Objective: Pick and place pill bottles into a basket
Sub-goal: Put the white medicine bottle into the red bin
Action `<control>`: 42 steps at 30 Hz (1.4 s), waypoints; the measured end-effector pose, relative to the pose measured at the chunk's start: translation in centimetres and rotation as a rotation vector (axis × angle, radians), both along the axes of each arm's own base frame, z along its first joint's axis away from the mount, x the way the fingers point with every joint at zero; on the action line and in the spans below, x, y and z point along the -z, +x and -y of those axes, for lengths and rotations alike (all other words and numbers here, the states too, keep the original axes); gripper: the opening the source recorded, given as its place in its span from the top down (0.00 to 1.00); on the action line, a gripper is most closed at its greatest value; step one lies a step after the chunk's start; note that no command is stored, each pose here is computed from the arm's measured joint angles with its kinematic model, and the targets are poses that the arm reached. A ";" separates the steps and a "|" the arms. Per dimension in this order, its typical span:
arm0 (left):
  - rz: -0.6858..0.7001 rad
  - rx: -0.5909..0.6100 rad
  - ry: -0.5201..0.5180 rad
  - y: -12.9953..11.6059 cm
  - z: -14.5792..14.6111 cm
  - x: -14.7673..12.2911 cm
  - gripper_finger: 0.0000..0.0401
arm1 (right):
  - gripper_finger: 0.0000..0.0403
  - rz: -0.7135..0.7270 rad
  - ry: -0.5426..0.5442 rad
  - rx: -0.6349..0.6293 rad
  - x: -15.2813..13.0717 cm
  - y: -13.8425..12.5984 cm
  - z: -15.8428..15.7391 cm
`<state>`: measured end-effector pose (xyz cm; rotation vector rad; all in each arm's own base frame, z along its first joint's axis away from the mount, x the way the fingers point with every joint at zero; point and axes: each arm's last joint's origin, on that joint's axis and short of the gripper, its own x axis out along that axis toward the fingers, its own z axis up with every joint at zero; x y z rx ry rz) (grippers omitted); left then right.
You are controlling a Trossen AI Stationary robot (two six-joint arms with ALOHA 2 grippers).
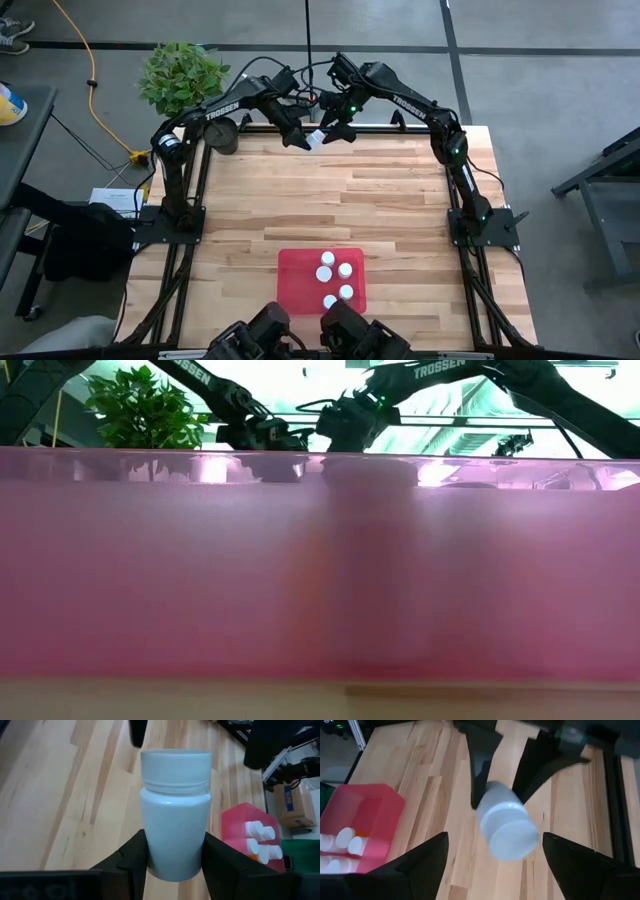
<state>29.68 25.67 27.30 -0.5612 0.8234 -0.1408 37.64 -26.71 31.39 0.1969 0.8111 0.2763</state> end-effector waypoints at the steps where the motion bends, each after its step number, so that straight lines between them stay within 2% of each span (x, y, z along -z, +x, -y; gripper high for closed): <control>1: 0.004 0.003 -0.007 0.0 0.0 0.0 0.54 | 0.22 0.008 -0.007 0.000 0.0 0.1 0.0; 14: 0.021 0.028 -0.024 0.4 0.5 0.0 0.55 | 0.22 0.025 -0.001 0.029 0.2 0.5 0.4; 33: 0.044 0.037 -0.007 0.8 0.9 -0.7 0.55 | 0.23 -0.003 0.024 0.008 0.8 1.0 -0.5; 37: 0.042 0.036 -0.007 0.8 0.9 -0.6 0.55 | 0.30 -0.003 0.022 -0.001 0.8 1.1 -0.7; 42: 0.042 0.035 -0.007 0.8 0.9 -0.6 0.55 | 0.50 -0.010 0.022 -0.012 0.9 1.2 -0.9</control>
